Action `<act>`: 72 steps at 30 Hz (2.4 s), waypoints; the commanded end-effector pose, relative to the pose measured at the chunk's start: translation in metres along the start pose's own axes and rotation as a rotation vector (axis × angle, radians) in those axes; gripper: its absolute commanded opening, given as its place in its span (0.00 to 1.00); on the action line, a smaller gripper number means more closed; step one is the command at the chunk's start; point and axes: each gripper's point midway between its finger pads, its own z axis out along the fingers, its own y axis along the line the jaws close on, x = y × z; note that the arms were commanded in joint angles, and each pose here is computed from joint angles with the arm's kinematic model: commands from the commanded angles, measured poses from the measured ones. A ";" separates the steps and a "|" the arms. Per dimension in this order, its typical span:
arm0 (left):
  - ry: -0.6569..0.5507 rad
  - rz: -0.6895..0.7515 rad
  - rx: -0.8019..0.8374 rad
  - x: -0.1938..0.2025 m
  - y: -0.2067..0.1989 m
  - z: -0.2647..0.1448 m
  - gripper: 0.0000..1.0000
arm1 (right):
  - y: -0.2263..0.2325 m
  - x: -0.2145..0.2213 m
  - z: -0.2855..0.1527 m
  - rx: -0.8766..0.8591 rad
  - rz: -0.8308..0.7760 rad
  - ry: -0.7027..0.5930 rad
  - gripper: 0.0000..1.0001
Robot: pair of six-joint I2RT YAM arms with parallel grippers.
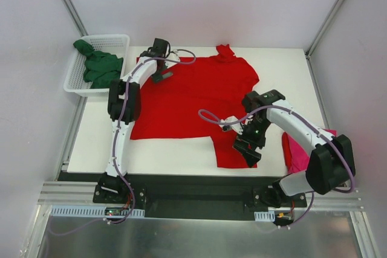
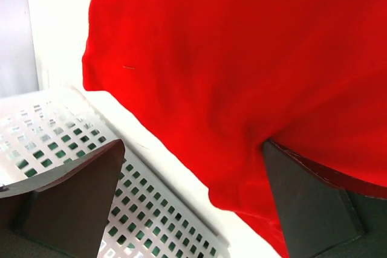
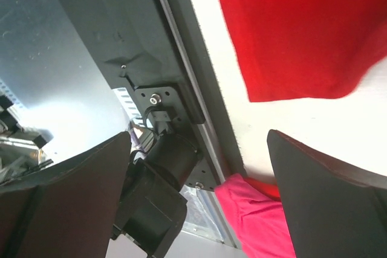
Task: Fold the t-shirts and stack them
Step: Flatten out the tshirt
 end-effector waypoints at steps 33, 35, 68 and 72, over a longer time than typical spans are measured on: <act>-0.218 -0.062 -0.270 0.016 0.022 -0.275 0.99 | -0.003 -0.046 0.095 -0.173 -0.040 0.189 1.00; -0.212 -0.055 -0.272 0.018 0.021 -0.275 0.99 | 0.004 -0.052 0.091 -0.205 -0.048 0.189 1.00; -0.217 -0.071 -0.246 -0.003 0.026 -0.253 0.99 | -0.047 -0.008 0.068 0.699 -0.204 0.116 0.99; -0.209 -0.075 -0.254 -0.002 0.027 -0.254 0.99 | -0.042 -0.017 0.065 0.690 -0.206 0.104 0.98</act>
